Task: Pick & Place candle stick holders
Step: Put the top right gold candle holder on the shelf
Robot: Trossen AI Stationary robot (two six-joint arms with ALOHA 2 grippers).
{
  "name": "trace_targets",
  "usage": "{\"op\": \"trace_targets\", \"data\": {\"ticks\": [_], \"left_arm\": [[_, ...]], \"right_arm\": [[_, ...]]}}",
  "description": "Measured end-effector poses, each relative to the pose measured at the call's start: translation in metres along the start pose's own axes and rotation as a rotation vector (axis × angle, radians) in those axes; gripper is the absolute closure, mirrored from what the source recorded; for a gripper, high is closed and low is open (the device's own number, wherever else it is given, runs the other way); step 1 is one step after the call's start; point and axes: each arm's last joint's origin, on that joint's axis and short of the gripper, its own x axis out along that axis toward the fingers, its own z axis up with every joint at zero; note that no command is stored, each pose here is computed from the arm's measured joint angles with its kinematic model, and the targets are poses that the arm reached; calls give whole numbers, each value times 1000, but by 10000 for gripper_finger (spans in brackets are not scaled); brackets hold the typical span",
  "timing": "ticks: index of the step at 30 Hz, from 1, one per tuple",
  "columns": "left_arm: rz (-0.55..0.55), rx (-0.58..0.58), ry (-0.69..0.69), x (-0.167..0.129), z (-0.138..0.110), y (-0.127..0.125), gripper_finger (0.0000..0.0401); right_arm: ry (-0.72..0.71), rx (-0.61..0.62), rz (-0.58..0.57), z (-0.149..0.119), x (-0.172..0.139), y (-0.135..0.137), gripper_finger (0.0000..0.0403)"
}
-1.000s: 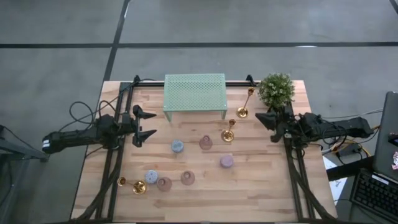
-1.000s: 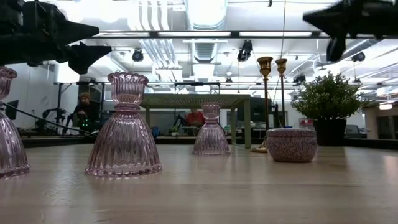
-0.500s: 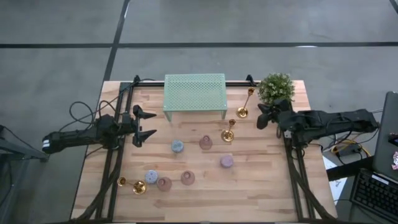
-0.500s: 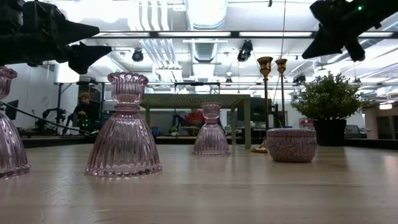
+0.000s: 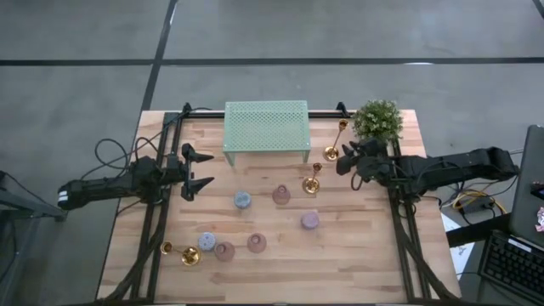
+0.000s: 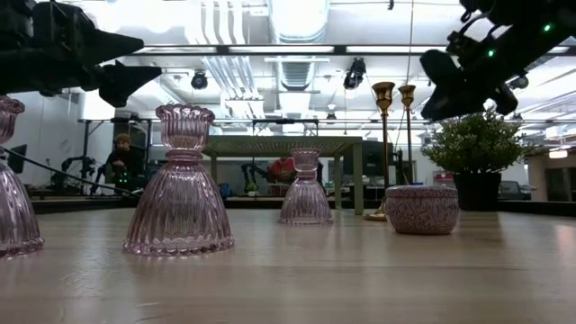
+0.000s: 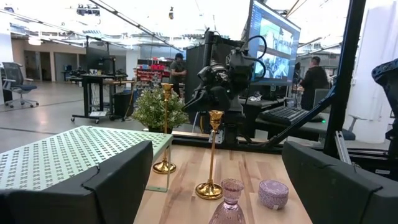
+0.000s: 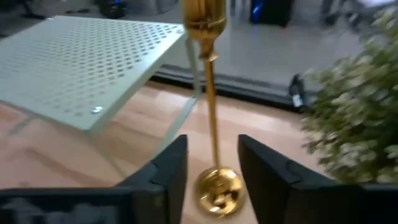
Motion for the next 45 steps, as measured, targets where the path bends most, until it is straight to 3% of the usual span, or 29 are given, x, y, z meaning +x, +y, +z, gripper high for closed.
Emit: {"op": "trace_targets", "data": {"ticks": [5, 12, 32, 45], "left_arm": [[0, 0, 0, 0, 0, 0, 39], [0, 0, 0, 0, 0, 0, 39], [-1, 0, 2, 0, 0, 0, 39], [0, 0, 2, 0, 0, 0, 39]], "right_arm": [[-38, -56, -31, 1, 6, 5, 210], [-57, -64, -67, 5, 18, 7, 198], [-81, -38, -119, 15, 45, 6, 237], [-77, -2, -103, 18, 57, 8, 302]]}}
